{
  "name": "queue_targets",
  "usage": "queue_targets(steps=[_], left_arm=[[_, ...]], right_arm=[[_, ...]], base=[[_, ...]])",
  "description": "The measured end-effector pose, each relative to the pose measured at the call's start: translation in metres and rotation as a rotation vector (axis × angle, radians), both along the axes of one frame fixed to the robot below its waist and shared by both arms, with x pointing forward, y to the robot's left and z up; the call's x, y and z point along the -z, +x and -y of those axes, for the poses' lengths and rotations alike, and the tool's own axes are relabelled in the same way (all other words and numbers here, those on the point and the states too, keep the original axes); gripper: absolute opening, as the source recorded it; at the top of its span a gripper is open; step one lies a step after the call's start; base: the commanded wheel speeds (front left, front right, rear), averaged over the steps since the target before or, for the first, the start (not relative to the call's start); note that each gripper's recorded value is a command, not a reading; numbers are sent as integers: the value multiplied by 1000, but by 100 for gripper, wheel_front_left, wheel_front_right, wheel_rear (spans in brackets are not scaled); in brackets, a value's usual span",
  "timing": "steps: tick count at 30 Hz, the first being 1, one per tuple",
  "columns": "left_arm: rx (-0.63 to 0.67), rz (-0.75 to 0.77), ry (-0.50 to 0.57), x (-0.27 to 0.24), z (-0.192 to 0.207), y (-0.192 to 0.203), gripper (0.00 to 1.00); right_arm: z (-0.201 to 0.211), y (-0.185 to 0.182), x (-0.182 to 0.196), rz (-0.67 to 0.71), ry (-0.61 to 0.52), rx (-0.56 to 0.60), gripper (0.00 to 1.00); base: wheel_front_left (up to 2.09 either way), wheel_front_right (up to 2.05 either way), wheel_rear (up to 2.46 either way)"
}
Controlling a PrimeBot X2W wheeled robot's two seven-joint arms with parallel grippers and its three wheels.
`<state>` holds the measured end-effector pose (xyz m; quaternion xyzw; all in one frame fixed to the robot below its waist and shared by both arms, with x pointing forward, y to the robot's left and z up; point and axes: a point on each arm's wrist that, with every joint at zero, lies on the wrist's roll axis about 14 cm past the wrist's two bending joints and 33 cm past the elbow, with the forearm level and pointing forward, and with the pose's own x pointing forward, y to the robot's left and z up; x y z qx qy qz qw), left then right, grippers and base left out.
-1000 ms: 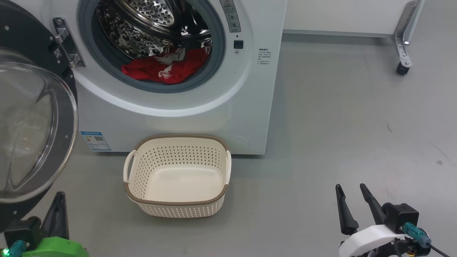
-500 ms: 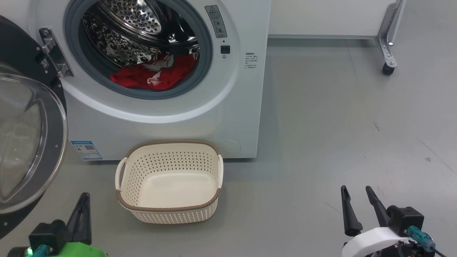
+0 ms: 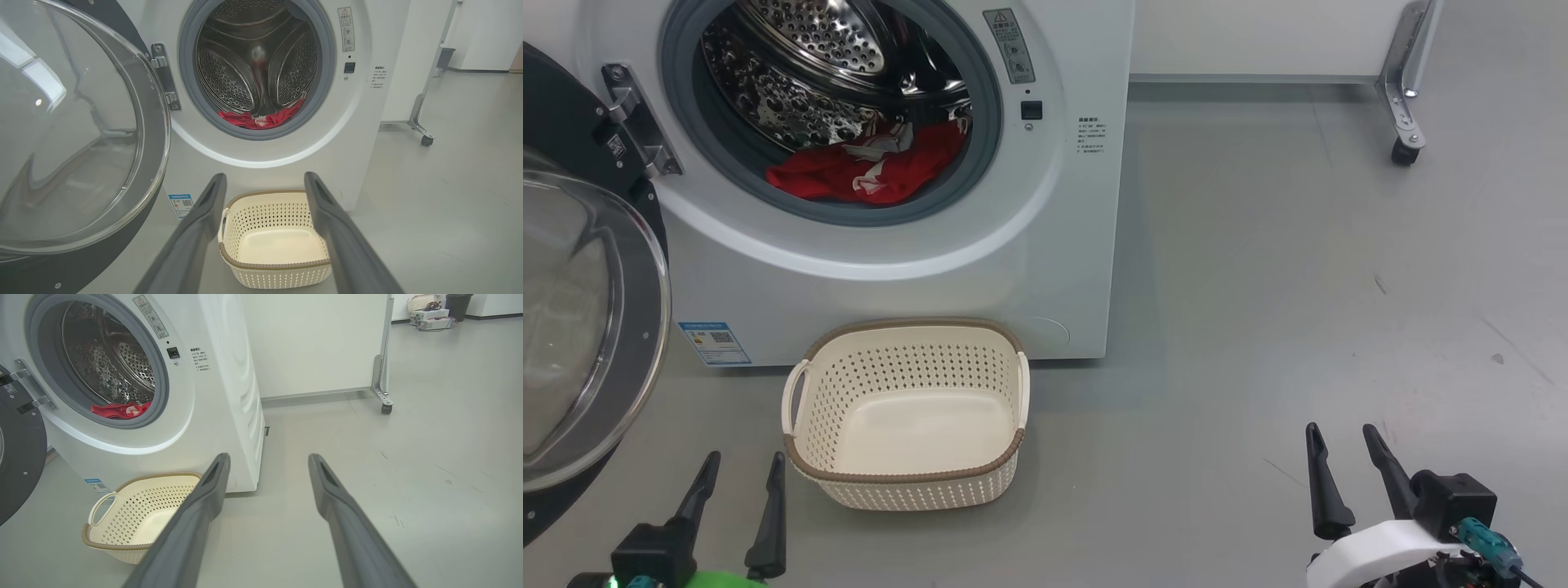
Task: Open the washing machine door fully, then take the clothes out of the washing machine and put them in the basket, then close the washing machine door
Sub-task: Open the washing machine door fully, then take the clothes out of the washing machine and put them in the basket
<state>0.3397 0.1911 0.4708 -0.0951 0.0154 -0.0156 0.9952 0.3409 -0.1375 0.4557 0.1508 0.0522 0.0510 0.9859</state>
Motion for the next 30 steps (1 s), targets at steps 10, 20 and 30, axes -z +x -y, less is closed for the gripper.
queue_targets(steps=[10, 20, 30], left_arm=[[25, 2, 7, -1, 5, 0, 100], [35, 12, -19, -4, 10, 1, 100], [30, 22, -52, -7, 11, 2, 100]], right_arm=[[2, 0, 0, 2, -3, 6, 100], [6, -1, -3, 12, -4, 20, 100], [8, -3, -3, 12, -2, 26, 100]], base=[[0, 0, 0], [0, 0, 0], [0, 0, 0]])
